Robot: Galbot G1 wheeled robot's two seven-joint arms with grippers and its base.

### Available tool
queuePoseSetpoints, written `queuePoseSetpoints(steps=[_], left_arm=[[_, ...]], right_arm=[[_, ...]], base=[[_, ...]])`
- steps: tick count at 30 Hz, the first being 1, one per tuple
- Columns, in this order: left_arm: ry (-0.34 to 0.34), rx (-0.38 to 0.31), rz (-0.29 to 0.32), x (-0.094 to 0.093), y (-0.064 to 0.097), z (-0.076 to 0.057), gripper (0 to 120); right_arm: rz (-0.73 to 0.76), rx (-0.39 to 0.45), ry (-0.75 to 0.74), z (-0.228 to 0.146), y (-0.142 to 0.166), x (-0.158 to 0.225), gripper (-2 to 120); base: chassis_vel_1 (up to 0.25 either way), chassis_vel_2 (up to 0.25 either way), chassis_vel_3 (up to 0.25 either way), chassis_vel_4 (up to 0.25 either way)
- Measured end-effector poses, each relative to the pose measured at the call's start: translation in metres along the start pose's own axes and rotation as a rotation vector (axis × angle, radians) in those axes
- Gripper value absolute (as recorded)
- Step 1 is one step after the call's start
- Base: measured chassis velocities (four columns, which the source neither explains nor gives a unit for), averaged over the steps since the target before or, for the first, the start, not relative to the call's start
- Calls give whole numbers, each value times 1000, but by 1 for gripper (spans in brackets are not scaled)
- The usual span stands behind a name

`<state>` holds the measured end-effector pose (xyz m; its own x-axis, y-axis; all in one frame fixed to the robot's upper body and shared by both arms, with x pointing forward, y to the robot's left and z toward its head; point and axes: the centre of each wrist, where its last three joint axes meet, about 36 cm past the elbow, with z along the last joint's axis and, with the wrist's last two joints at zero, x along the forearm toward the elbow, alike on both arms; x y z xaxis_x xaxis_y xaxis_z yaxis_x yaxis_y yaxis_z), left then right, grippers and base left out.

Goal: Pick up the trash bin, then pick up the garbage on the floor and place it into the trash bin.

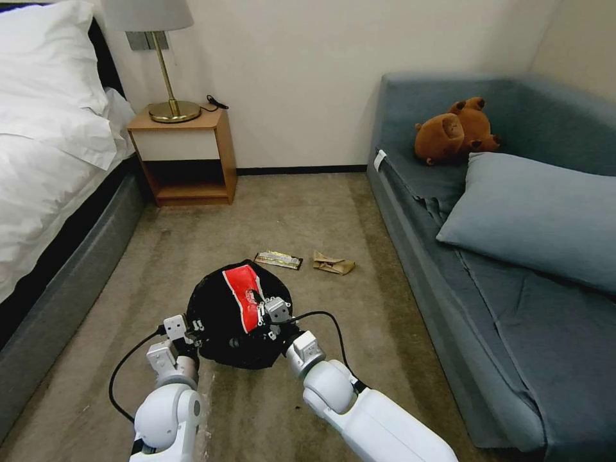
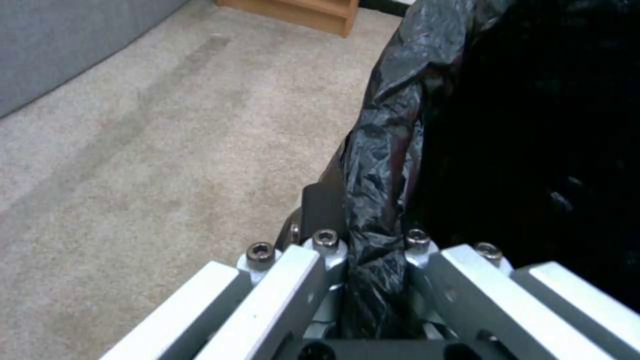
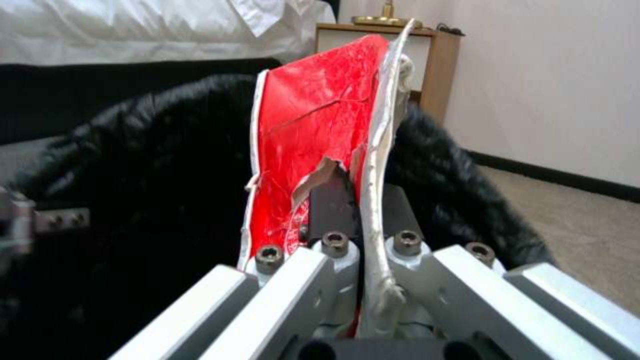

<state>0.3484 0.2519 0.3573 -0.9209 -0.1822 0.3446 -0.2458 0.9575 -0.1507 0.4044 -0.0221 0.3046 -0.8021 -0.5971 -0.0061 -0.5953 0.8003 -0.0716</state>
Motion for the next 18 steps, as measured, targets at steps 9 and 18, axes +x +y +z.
queuePoseSetpoints(steps=[9, 18], left_arm=[[2, -4, 2, 4, -1, 1, 1], [0, -6, 0, 5, -1, 2, 1]], right_arm=[[9, 17, 26, 5, 1, 3, 11], [7, 18, 31, 3, 0, 8, 41]], base=[[0, 0, 0, 0], [0, 0, 0, 0]])
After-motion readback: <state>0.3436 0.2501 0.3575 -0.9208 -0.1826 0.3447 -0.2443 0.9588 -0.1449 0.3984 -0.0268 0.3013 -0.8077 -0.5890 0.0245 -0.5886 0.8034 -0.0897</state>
